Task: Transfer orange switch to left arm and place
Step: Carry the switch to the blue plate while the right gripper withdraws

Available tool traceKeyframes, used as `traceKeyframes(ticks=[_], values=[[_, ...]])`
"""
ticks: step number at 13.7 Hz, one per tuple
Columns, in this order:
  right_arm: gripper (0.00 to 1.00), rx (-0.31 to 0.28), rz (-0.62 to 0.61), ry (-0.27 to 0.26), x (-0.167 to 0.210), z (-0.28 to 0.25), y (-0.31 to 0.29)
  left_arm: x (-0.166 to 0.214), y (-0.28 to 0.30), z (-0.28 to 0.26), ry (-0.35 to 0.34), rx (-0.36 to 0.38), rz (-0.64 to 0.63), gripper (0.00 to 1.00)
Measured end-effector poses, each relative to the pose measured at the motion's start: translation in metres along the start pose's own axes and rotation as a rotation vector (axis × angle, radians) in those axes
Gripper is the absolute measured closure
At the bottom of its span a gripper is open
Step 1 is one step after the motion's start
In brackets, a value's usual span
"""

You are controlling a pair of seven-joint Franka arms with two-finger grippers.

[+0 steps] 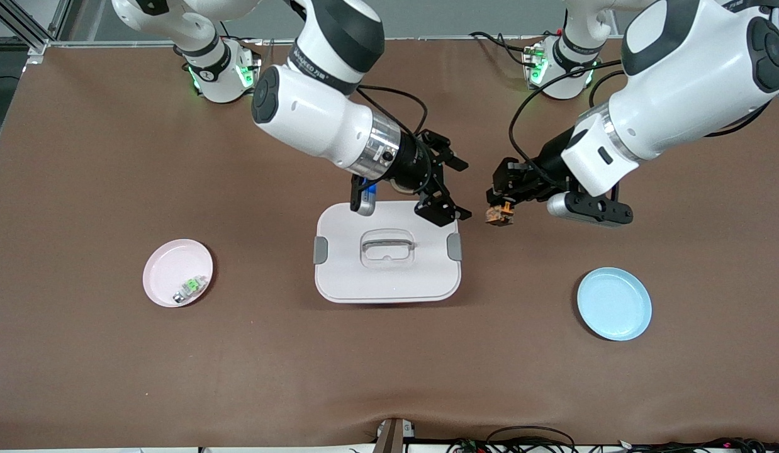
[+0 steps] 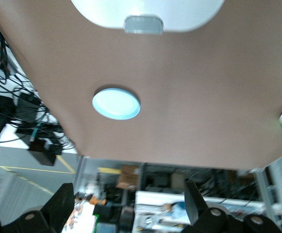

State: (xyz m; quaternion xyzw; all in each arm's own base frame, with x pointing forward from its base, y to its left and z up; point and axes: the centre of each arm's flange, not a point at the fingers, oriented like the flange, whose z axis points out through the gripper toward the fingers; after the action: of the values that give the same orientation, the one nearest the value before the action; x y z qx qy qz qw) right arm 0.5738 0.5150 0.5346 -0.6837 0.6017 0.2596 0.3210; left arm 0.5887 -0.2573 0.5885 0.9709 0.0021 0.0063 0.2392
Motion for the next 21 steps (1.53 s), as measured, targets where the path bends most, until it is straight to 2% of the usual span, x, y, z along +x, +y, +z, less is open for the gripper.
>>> traceKeyframes(ticks=[3,7,9,11,15,17,21], values=[[0.00,-0.102,-0.198,0.030,0.026,-0.014,-0.010,0.009,-0.035,-0.008,-0.025,0.033,0.031,0.63],[0.00,-0.273,-0.513,0.052,0.079,-0.061,-0.029,0.024,-0.085,-0.013,-0.047,0.117,0.112,0.63],[0.00,-0.340,-0.668,0.131,0.106,-0.088,-0.038,0.031,-0.107,-0.008,-0.063,0.158,0.156,0.63],[0.00,-0.441,-0.827,0.216,0.121,-0.101,-0.035,0.037,-0.128,0.002,-0.091,0.207,0.212,0.63],[0.00,-0.613,-1.073,0.339,0.158,-0.136,-0.040,0.049,-0.164,0.023,-0.148,0.281,0.316,0.63],[0.00,-0.681,-1.170,0.371,0.184,-0.169,-0.049,0.053,-0.179,0.029,-0.172,0.306,0.369,0.63],[0.00,-0.768,-1.330,0.404,0.235,-0.255,-0.058,0.064,-0.216,0.037,-0.222,0.353,0.496,0.63]])
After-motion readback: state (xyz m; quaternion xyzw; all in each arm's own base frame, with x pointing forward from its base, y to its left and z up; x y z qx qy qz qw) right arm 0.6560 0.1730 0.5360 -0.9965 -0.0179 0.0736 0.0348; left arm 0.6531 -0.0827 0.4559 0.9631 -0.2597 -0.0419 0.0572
